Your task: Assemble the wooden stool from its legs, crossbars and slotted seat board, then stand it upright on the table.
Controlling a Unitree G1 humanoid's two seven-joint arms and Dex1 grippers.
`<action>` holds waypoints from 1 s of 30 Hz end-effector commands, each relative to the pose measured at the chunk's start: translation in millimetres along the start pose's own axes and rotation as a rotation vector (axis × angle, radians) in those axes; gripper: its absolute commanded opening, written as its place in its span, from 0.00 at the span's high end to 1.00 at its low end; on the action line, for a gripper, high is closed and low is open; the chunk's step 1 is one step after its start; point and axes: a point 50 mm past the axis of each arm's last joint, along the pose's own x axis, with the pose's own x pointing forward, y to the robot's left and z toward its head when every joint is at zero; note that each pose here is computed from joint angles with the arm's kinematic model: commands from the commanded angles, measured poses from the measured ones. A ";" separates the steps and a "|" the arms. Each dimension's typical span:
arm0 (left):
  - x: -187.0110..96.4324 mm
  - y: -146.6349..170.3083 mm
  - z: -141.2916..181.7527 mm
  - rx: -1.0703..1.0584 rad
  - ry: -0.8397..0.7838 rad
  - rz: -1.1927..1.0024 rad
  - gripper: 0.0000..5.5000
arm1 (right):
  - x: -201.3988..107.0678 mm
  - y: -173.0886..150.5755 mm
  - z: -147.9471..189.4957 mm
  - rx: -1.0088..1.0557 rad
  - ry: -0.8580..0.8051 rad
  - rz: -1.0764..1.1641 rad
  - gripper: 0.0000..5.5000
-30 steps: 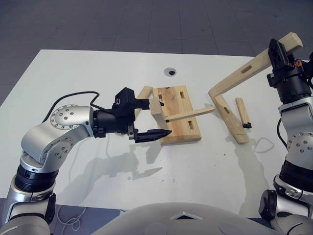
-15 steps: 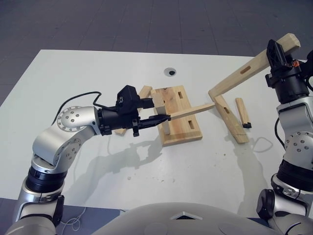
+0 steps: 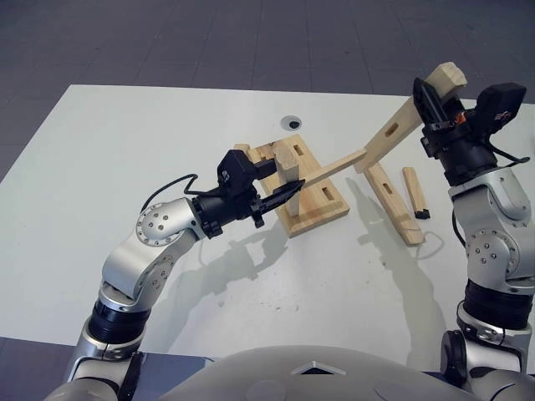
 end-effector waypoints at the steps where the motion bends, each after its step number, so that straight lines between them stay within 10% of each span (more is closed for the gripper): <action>1: -1.3 -0.6 -24.2 -0.071 0.112 0.040 0.61 | -3.5 11.2 -7.4 -0.042 0.012 0.033 0.81; 30: 7.8 -10.8 -32.4 -0.077 0.104 0.080 0.61 | 2.1 38.5 -16.0 -0.140 -0.001 0.134 0.81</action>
